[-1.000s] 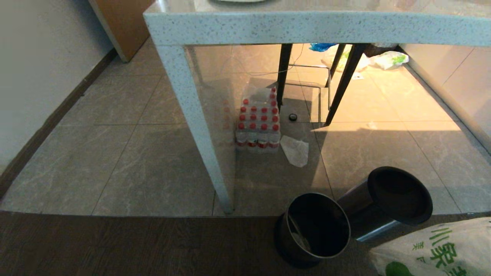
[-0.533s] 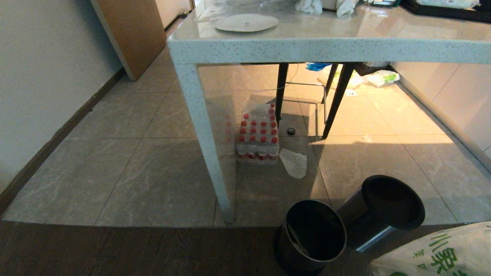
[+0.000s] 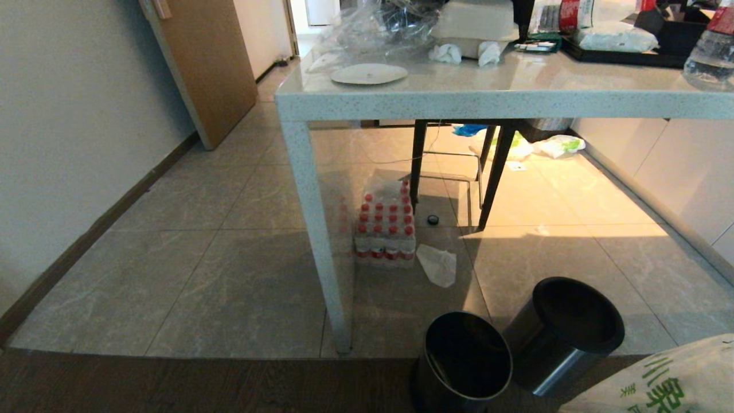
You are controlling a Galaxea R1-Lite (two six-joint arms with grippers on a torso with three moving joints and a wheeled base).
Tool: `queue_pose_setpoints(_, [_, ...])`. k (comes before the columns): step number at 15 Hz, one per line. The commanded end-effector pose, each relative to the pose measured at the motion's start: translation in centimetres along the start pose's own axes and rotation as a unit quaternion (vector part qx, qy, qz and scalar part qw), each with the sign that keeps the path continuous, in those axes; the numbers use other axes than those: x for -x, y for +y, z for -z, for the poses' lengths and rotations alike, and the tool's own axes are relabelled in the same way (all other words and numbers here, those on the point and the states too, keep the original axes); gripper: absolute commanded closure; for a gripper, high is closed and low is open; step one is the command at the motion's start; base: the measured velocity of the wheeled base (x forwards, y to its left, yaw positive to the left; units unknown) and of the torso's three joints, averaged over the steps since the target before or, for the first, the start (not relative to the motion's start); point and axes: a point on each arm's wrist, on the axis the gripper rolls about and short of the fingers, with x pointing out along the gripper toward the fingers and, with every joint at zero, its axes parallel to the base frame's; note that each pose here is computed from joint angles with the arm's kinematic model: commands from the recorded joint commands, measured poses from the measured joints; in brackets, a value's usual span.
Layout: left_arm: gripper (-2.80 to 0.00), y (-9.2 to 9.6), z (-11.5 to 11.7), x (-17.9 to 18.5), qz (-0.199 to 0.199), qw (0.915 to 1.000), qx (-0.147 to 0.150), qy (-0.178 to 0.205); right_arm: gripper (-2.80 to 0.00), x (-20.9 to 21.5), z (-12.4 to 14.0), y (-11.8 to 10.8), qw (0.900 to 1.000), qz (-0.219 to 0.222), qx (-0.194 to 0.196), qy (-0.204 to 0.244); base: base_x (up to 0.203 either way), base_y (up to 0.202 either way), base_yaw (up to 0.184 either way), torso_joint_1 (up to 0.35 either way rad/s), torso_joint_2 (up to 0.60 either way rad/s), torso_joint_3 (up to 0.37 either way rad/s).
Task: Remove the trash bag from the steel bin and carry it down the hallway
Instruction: Put the trash bag at the door
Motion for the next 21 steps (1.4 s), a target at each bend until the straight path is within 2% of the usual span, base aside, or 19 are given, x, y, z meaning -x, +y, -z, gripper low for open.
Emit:
queue_pose_setpoints(1, [0.0,0.0,0.0,0.0,0.0,1.0,0.0,0.0,0.0,-0.22,1.13,0.06,1.0,-0.002,0.0,0.02,0.0,0.0,0.0,0.007,0.0,0.203])
queue_pose_setpoints(7, [0.0,0.0,0.02,-0.01,0.0,1.0,-0.001,0.0,0.0,-0.22,1.12,0.06,1.0,-0.001,0.0,0.02,0.0,0.0,0.0,0.002,0.01,0.167])
queue_pose_setpoints(21, [0.0,0.0,0.01,0.0,0.0,1.0,0.0,0.0,0.0,-0.22,1.12,0.06,1.0,-0.002,0.0,0.02,0.0,0.0,0.0,0.0,0.0,0.004])
